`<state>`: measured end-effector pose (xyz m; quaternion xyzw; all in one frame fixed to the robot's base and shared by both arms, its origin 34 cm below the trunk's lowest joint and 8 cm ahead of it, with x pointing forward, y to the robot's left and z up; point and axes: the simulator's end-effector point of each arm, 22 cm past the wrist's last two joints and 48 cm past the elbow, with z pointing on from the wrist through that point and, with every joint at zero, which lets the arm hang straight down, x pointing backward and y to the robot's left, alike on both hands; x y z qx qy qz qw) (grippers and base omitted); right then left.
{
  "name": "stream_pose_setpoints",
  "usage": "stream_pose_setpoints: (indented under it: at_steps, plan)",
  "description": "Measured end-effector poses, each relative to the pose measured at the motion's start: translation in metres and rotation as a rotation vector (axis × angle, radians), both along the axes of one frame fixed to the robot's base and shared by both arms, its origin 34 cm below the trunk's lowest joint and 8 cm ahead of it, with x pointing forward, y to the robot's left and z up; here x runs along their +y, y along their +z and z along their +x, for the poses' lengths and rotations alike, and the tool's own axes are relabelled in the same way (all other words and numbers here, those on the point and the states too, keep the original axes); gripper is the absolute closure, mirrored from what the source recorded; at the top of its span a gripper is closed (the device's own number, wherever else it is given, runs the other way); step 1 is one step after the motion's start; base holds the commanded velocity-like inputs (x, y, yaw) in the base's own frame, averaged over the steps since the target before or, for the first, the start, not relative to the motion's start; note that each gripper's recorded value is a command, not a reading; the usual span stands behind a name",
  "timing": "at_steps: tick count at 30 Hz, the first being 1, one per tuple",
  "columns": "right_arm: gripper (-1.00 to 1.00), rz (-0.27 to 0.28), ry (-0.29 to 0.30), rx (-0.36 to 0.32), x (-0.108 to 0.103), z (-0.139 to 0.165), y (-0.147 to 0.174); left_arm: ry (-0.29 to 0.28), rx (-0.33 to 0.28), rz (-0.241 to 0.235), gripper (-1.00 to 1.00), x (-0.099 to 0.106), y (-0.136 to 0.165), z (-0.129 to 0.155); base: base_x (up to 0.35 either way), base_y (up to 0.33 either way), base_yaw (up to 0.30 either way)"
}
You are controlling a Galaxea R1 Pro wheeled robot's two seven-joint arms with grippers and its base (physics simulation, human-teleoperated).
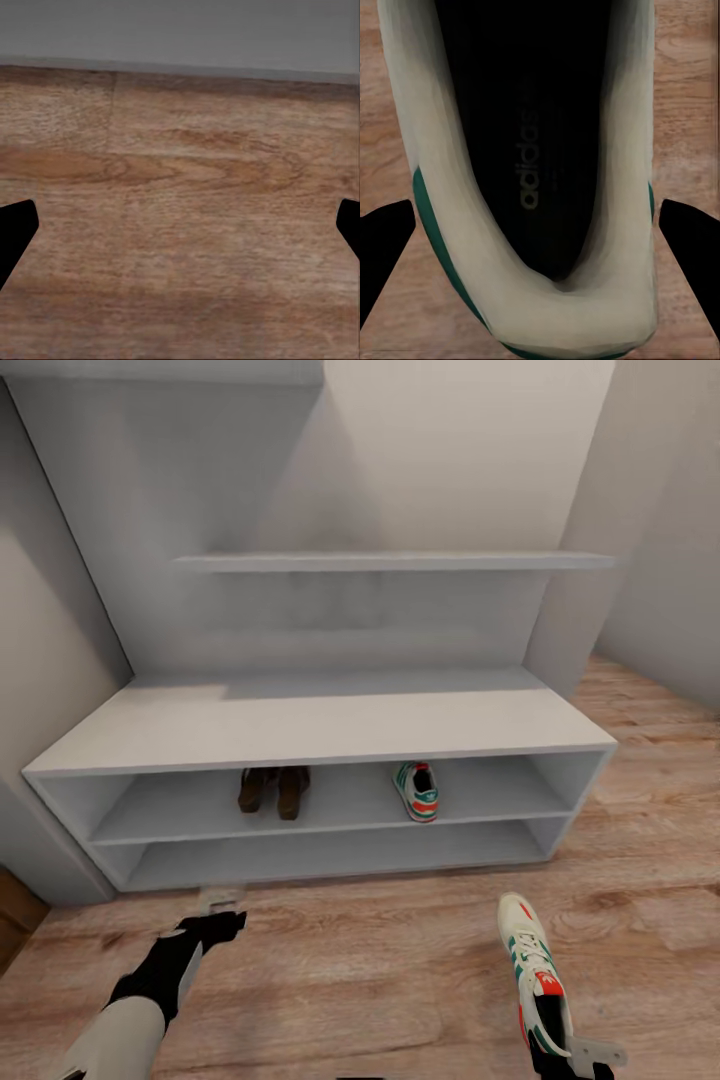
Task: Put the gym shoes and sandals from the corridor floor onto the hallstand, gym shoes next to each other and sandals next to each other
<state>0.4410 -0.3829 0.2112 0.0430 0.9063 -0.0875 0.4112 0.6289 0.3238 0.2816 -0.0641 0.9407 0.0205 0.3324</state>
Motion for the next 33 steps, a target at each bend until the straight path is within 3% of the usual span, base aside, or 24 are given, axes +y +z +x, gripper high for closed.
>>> stream_pose_setpoints:
  at_steps: [2,5,9,12,13,16,25,33]
  plan:
    - [1.0,0.0,-0.001,0.0,0.0,0.0,0.0,-0.01,0.001,-0.018,-1.0,-0.005,-0.011,-0.016,-0.142,0.0,0.0]
    - [1.0,0.0,-0.001,-0.001,0.0,0.0,0.0,-0.101,-0.033,-0.097,-1.0,-0.028,-0.032,-0.057,-0.04,0.0,0.0]
    - [1.0,0.0,0.0,-0.002,0.0,0.0,0.001,-0.162,-0.056,-0.144,-1.0,-0.039,-0.04,-0.082,-0.012,0.0,0.0]
    - [1.0,-0.001,0.0,-0.003,-0.001,0.0,0.001,-0.203,-0.05,-0.165,-1.0,-0.036,-0.05,-0.113,-0.003,0.0,0.0]
    - [1.0,-0.004,-0.002,-0.003,-0.003,0.0,0.001,-0.211,-0.039,-0.175,-1.0,-0.023,-0.058,-0.139,0.0,0.0,0.0]
    - [1.0,-0.006,0.001,-0.003,-0.004,0.0,0.001,-0.199,-0.07,-0.163,-1.0,0.001,-0.063,-0.169,0.0,0.0,0.0]
    - [1.0,-0.007,0.001,-0.003,-0.005,0.001,0.002,-0.174,-0.095,-0.168,-1.0,0.007,-0.067,-0.191,0.0,-0.015,0.0]
    - [1.0,-0.007,0.0,-0.003,-0.004,0.0,0.001,-0.173,-0.095,-0.169,-1.0,0.007,-0.068,-0.194,-0.039,-0.212,0.0]
